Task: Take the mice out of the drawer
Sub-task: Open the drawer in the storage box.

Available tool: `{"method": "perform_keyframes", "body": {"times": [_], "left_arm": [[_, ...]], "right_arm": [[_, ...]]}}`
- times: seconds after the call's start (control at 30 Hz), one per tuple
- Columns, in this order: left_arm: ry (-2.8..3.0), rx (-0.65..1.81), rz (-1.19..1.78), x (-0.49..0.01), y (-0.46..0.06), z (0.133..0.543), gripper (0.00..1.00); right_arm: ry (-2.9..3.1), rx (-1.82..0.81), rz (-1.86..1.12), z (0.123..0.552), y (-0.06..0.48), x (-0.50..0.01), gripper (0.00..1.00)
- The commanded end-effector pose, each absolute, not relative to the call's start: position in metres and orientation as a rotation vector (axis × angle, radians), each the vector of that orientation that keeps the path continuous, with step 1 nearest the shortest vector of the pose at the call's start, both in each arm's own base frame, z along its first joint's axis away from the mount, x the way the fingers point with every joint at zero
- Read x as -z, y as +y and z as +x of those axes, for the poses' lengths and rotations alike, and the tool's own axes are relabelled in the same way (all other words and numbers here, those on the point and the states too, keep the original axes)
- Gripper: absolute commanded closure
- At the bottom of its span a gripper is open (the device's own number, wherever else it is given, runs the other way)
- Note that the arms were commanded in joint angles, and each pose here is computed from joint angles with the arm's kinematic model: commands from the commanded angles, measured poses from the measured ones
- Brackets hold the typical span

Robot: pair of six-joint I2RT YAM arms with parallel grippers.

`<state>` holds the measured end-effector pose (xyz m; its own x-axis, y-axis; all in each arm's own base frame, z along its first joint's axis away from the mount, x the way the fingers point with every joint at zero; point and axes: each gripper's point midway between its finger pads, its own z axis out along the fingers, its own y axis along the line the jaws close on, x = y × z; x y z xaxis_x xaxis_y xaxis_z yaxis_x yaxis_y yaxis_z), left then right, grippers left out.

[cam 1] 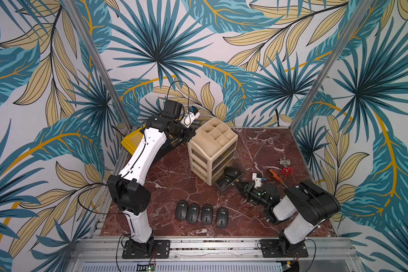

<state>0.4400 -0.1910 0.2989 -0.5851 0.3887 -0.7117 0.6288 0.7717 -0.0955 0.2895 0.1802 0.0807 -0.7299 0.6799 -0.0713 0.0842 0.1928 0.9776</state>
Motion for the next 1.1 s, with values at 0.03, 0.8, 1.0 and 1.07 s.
{"method": "perform_keyframes", "body": {"times": [0.03,0.8,1.0,1.07], "left_arm": [[2.209,0.269,0.610,-0.318,-0.156,0.479,0.96],[2.184,0.250,0.602,-0.329,-0.155,0.486,0.96],[2.172,0.251,0.618,-0.332,-0.156,0.482,0.96],[2.170,0.254,0.630,-0.331,-0.159,0.480,0.96]], "right_arm": [[2.096,-1.533,0.702,0.271,0.181,-0.060,0.92],[2.233,-1.370,0.706,0.269,0.167,-0.053,0.92],[2.211,-1.403,0.719,0.281,0.166,-0.055,0.92],[2.200,-1.417,0.719,0.284,0.165,-0.059,0.92]]}}
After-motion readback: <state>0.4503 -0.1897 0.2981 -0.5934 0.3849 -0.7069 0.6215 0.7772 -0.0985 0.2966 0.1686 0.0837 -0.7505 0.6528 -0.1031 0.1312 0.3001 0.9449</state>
